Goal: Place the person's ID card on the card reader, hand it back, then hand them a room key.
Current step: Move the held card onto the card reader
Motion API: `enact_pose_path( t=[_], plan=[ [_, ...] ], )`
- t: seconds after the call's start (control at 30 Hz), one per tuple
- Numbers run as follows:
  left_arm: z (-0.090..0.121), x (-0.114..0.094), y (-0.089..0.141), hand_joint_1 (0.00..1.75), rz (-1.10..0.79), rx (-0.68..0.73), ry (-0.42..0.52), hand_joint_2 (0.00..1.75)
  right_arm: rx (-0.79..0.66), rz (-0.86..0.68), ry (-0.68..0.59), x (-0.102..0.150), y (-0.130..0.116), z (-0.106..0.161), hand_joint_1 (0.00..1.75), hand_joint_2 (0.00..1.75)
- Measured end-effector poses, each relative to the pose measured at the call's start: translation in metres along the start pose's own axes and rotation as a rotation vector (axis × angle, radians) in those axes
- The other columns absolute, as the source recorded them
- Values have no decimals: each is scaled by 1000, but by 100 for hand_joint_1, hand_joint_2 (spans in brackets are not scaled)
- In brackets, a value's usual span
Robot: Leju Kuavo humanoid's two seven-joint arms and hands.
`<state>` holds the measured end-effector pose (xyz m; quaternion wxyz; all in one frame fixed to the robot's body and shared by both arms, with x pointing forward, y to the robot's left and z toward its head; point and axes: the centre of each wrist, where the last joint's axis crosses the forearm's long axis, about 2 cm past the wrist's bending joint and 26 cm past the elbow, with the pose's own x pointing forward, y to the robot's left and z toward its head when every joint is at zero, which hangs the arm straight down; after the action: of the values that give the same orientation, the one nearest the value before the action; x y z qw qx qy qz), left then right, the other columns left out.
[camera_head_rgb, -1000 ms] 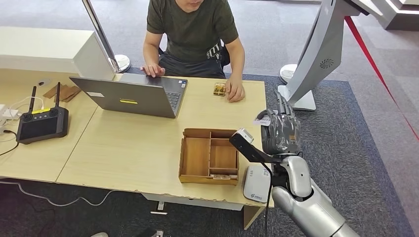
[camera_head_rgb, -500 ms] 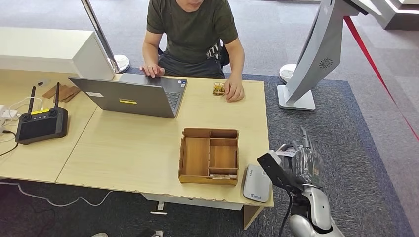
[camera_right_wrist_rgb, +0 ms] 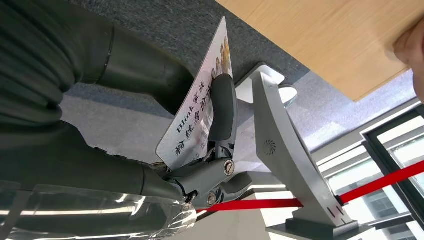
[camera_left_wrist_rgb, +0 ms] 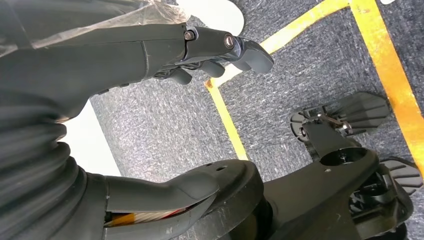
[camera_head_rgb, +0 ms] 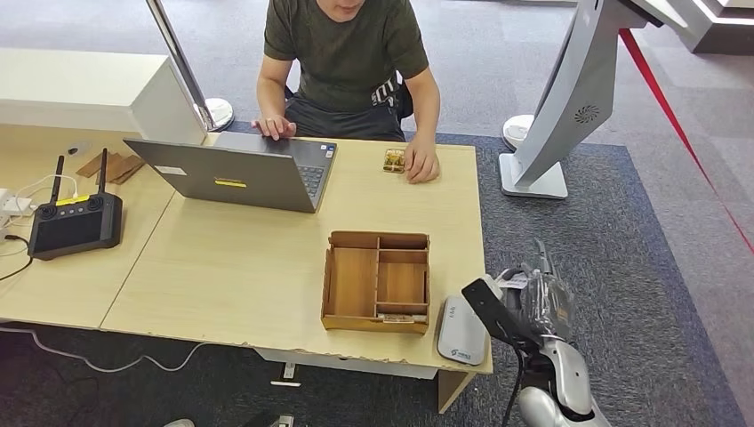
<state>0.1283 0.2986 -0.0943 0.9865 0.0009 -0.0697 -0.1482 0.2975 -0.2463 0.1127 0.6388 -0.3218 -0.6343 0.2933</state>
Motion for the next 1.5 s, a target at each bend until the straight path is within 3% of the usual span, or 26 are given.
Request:
enact_pose_path(
  t=[1.5],
  plan=[
    [0, 2, 1, 0, 2, 3, 0, 175, 194, 26, 88, -4, 41, -7, 175, 175]
  ],
)
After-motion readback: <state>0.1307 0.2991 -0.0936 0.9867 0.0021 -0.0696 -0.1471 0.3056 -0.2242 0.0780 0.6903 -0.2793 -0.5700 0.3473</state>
